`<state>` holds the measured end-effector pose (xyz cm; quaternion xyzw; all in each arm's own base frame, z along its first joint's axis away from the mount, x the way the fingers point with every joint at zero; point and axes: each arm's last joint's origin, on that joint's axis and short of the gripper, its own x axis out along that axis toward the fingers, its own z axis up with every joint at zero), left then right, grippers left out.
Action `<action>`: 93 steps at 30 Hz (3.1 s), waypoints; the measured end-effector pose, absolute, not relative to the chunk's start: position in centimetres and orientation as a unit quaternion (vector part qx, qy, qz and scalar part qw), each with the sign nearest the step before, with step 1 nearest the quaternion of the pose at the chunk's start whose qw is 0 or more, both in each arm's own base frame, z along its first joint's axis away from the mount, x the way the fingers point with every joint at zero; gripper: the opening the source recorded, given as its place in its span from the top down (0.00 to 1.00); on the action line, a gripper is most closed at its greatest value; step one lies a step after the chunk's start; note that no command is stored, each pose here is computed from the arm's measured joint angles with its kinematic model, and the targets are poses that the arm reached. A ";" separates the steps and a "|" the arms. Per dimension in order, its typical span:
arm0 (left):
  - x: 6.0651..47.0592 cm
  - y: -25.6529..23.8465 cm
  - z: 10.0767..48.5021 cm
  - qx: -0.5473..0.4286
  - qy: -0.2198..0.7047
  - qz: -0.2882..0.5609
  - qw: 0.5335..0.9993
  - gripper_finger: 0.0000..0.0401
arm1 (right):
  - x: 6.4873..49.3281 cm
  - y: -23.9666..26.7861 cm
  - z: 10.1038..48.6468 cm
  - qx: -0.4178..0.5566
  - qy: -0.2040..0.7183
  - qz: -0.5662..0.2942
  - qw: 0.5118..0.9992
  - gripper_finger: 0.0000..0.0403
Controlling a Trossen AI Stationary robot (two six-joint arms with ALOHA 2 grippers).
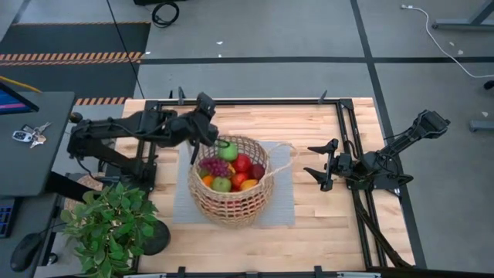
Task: Build produce basket
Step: Adjust the brown basket, then return to Home Position
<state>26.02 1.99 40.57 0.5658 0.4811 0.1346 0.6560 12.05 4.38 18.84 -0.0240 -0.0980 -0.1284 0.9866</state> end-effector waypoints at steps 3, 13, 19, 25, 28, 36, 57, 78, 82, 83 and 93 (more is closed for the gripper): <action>26.0 2.9 40.6 0.560 0.488 0.145 0.653 0.98 | 12.0 4.4 18.9 -0.024 -0.098 -0.129 0.987 0.10; 25.7 4.4 39.5 0.450 0.494 0.092 0.739 0.92 | 12.0 4.4 18.9 -0.024 -0.098 -0.128 0.987 0.10; 26.0 4.4 38.5 0.406 0.510 0.097 0.752 0.80 | 12.0 4.4 18.9 -0.024 -0.098 -0.128 0.987 0.10; 27.3 3.6 35.7 0.440 0.505 0.133 0.730 0.79 | 12.0 4.4 18.9 -0.024 -0.098 -0.129 0.987 0.10; 27.9 3.3 35.5 0.444 0.483 0.154 0.739 0.83 | 12.0 4.4 18.9 -0.024 -0.098 -0.128 0.987 0.10; 27.2 5.0 38.9 0.328 0.340 0.224 0.852 0.92 | 12.0 4.4 18.9 -0.024 -0.098 -0.128 0.987 0.10; 13.2 4.4 39.2 0.158 0.035 0.187 0.969 0.98 | 12.0 4.4 18.9 -0.024 -0.098 -0.128 0.987 0.10; 6.8 1.9 32.8 0.077 -0.122 0.122 0.982 0.98 | 12.0 4.4 18.9 -0.024 -0.098 -0.128 0.987 0.10; 6.8 1.9 30.5 0.066 -0.140 0.117 0.981 0.98 | 12.0 4.4 18.9 -0.024 -0.098 -0.128 0.987 0.10; 6.8 1.9 30.0 0.061 -0.147 0.116 0.980 0.98 | 12.0 4.4 18.8 -0.024 -0.098 -0.128 0.987 0.10; 7.1 1.8 26.3 0.044 -0.185 0.081 0.978 0.98 | 12.0 4.4 18.8 -0.024 -0.098 -0.128 0.987 0.10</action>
